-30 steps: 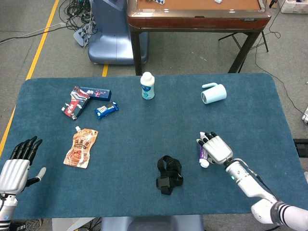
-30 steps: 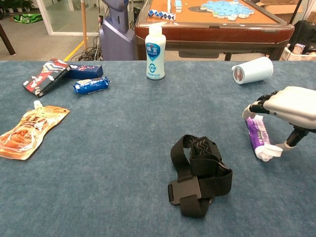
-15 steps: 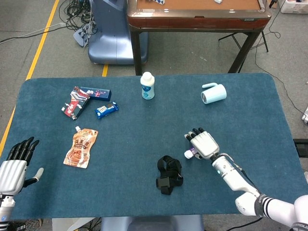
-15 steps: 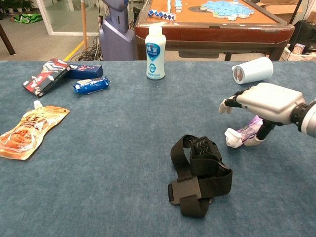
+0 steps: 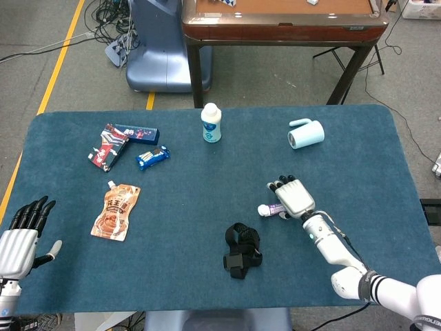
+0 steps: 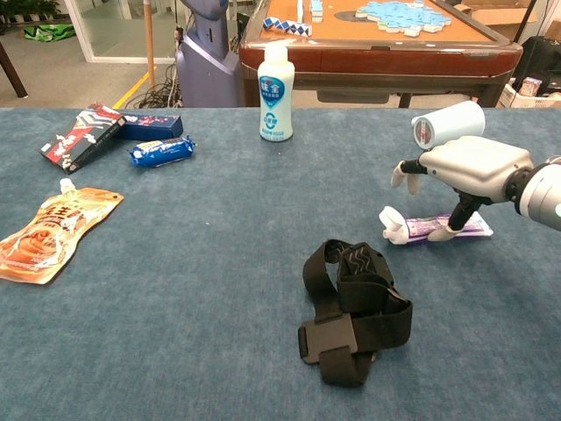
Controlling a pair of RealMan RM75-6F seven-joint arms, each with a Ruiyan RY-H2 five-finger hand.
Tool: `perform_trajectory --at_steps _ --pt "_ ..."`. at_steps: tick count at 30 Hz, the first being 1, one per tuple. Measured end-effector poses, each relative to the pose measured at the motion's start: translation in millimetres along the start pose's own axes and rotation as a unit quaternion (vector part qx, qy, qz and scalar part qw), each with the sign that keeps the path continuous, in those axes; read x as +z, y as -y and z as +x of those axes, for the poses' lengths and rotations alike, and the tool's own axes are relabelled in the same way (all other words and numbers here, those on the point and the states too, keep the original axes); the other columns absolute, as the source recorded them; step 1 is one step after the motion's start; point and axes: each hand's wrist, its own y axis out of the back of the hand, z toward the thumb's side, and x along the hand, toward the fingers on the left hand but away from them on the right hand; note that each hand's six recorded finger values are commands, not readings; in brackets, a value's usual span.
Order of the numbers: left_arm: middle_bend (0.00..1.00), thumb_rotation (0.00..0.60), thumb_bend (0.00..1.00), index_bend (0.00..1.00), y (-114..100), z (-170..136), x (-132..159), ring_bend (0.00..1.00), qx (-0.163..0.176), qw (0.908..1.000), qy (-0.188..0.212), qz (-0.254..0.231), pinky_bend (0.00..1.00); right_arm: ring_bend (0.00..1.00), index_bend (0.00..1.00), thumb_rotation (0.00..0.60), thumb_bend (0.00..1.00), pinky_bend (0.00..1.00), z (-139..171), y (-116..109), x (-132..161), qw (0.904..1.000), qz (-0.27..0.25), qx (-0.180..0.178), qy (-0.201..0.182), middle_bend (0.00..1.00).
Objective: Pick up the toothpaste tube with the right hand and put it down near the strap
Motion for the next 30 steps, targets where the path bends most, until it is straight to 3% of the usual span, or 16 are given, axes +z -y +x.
perform_trajectory --at_steps 9,30 --pt "0.0 0.6 0.29 0.0 2 1 2 0.0 -0.002 1.0 0.003 0.0 0.04 0.26 0.4 0.6 0.29 0.25 10 12 -7 0.9997 0.011 0.022 -0.002 0.42" --pt "0.0 0.6 0.29 0.0 2 0 -2 0.0 -0.003 1.0 -0.003 0.0 0.04 0.31 0.5 0.6 0.38 0.25 3 17 0 0.999 0.029 0.033 -0.011 0.48"
